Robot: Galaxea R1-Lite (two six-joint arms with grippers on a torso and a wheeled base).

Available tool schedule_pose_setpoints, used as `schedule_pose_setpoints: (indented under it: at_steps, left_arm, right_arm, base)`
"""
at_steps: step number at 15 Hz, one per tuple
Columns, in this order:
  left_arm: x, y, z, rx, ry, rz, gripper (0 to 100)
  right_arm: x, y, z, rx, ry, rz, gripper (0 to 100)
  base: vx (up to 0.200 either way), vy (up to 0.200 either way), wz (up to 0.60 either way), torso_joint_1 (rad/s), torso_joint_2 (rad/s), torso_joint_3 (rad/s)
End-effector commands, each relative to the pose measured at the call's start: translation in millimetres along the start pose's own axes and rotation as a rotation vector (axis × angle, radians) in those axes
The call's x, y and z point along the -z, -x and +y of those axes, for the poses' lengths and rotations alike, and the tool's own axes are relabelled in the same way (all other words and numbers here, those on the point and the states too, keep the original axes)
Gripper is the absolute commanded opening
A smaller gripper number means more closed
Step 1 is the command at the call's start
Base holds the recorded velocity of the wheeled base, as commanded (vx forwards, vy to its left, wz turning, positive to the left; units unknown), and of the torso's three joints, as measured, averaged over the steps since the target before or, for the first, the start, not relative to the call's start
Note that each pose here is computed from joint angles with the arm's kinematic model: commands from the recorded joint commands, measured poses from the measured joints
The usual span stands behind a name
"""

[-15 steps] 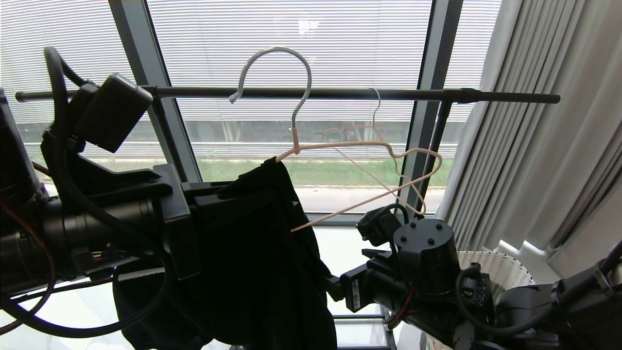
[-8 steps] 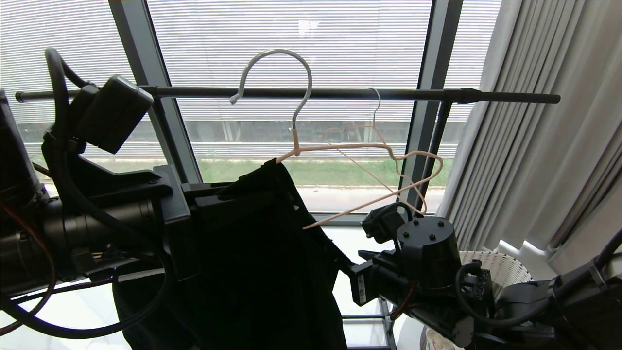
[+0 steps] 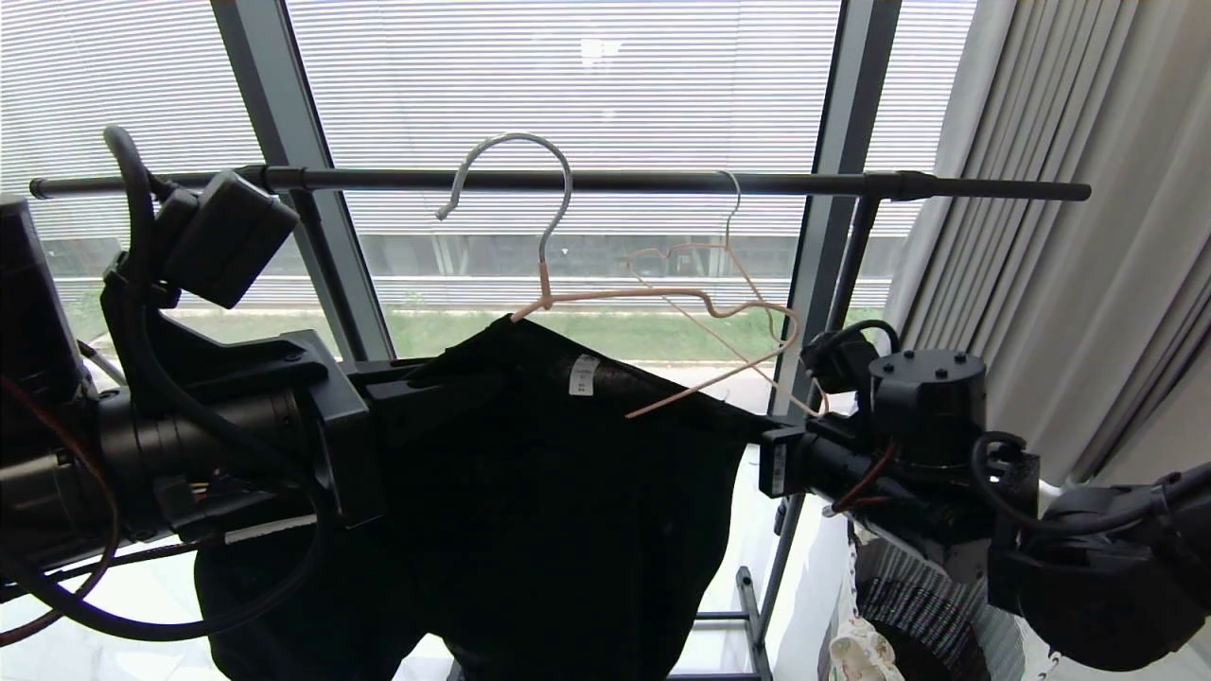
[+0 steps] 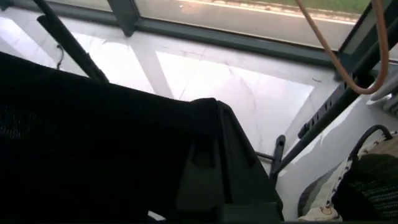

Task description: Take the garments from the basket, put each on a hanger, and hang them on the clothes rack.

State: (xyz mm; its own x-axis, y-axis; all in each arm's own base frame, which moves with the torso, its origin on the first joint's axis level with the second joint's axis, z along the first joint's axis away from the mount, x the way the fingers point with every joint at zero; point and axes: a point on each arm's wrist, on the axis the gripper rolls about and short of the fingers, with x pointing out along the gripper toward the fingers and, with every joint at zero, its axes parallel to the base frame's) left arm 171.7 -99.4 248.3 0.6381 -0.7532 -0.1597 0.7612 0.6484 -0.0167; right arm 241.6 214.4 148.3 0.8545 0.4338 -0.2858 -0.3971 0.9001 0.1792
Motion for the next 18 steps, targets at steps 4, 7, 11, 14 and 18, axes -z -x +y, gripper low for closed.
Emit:
schedule_pose_setpoints:
  at_steps: [4, 7, 11, 14, 18]
  left_arm:
    - [8.1, 3.7, -5.9, 0.014, 0.004, 0.018, 0]
    - [17.3, 0.9, -5.5, 0.017, 0.015, 0.053, 0]
    - [30.5, -0.6, -4.6, 0.013, 0.026, 0.1, 0]
    - [51.7, -6.7, -4.0, 0.019, 0.012, 0.19, 0]
    - [52.4, -17.7, 0.4, -0.006, 0.016, 0.205, 0]
  right_arm:
    - [-33.7, 5.8, -29.5, 0.083, -0.032, -0.111, 0]
    - [-49.2, 6.6, -32.0, 0.084, -0.025, -0.161, 0]
    - [-54.3, 11.1, -31.9, 0.08, -0.027, -0.179, 0]
    - [-73.9, 27.1, -28.6, 0.023, -0.028, -0.228, 0]
    - [-104.2, 67.6, -34.5, -0.174, 0.095, -0.168, 0]
  base:
    - [0.0, 0.0, 0.0, 0.0, 0.0, 0.0]
    - [0.0, 0.0, 0.0, 0.0, 0.0, 0.0]
    - [0.0, 0.0, 0.0, 0.0, 0.0, 0.0]
    - [0.0, 0.0, 0.0, 0.0, 0.0, 0.0]
    - [0.0, 0.0, 0.0, 0.0, 0.0, 0.0]
